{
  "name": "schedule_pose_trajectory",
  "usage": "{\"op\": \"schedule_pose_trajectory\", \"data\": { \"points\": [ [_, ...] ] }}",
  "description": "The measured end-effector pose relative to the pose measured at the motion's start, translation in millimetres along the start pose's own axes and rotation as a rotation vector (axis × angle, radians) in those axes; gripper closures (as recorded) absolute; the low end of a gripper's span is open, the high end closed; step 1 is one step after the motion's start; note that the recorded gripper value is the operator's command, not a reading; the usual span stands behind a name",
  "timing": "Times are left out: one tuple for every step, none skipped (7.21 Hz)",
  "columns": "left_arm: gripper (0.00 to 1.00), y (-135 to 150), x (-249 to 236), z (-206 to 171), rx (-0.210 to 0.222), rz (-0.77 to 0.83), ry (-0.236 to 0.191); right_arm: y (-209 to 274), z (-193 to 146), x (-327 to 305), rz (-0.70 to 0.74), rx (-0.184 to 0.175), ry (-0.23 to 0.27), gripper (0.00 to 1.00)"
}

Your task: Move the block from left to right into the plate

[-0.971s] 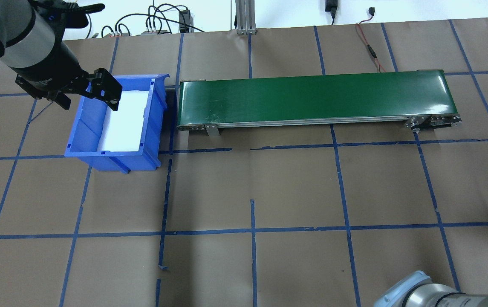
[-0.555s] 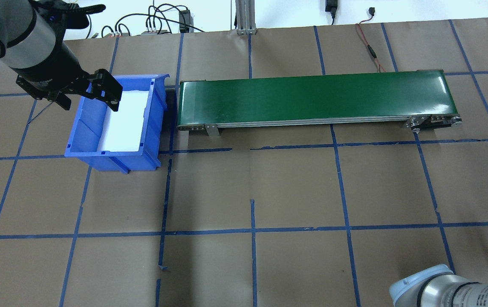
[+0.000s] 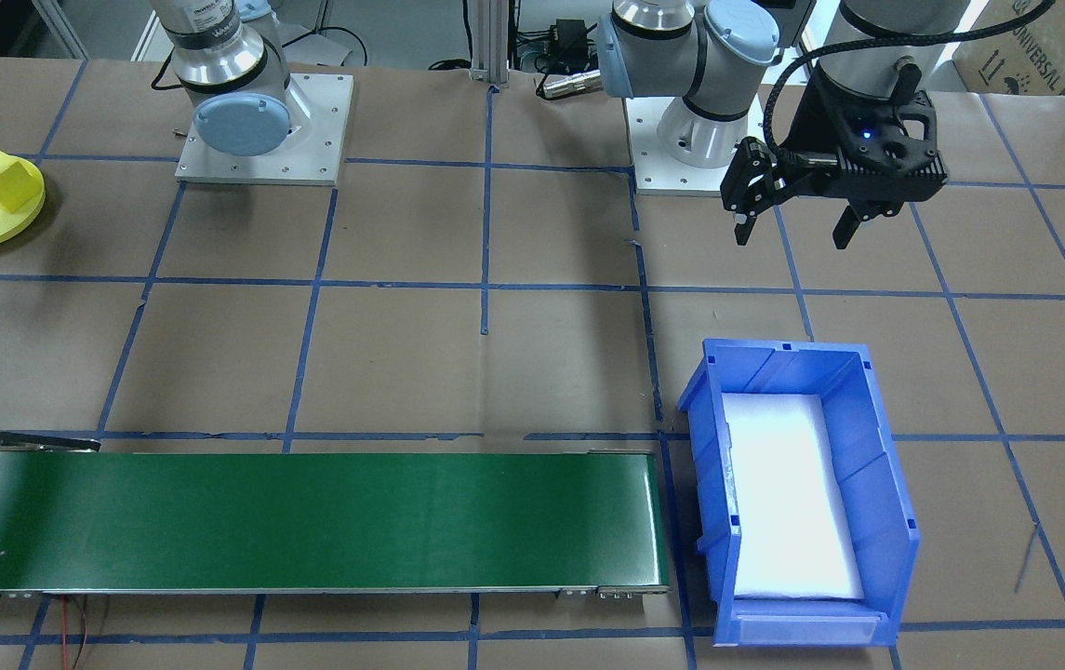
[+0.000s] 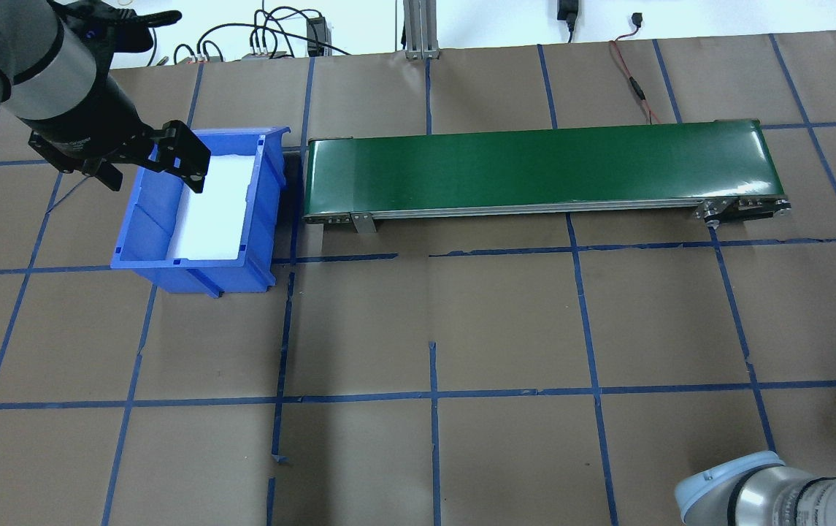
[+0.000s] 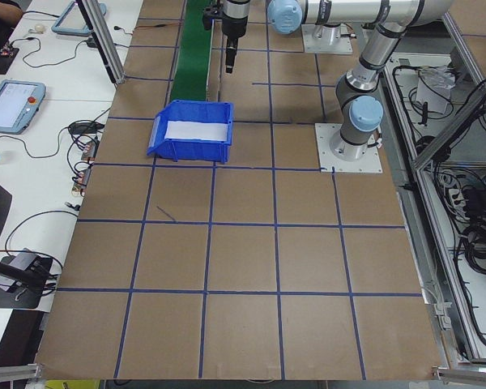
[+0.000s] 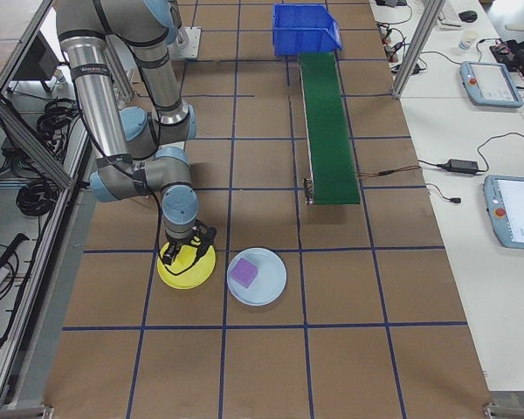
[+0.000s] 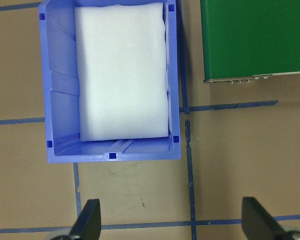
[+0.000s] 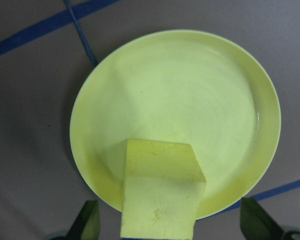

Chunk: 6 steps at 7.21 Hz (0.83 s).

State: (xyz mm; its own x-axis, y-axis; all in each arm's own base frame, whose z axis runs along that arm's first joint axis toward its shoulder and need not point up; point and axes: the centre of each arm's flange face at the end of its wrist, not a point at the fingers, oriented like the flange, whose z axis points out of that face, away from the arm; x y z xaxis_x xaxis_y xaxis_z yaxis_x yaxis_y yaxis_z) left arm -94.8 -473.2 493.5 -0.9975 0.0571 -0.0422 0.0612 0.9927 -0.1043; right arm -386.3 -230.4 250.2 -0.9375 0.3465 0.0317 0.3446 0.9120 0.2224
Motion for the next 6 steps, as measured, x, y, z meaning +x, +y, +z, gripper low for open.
{"op": "schedule_pose_trajectory", "data": {
  "points": [
    [0.0, 0.1, 0.3, 0.0, 0.0, 0.001, 0.0, -21.6, -15.2, -23.0, -0.027, 0.004, 0.011, 0.0],
    [0.0, 0.2, 0.6, 0.0, 0.0, 0.001, 0.0, -51.1, -37.4, -61.8, -0.032, 0.025, 0.042, 0.0],
    [0.0, 0.3, 0.8, 0.1, -0.001, 0.002, -0.001, -84.1, -66.2, -118.6, -0.042, 0.069, 0.066, 0.0],
    [0.0, 0.5, 0.9, 0.3, -0.001, 0.002, -0.001, -111.0, -95.8, -193.7, -0.042, 0.117, 0.052, 0.0],
    [0.0, 0.8, 1.0, 0.1, -0.001, 0.002, -0.001, -122.9, -125.2, -282.6, -0.028, 0.149, 0.024, 0.0],
    [0.0, 0.8, 1.1, -0.1, -0.001, 0.002, -0.001, -112.6, -151.3, -372.3, -0.025, 0.15, 0.01, 0.0]
  ]
}}
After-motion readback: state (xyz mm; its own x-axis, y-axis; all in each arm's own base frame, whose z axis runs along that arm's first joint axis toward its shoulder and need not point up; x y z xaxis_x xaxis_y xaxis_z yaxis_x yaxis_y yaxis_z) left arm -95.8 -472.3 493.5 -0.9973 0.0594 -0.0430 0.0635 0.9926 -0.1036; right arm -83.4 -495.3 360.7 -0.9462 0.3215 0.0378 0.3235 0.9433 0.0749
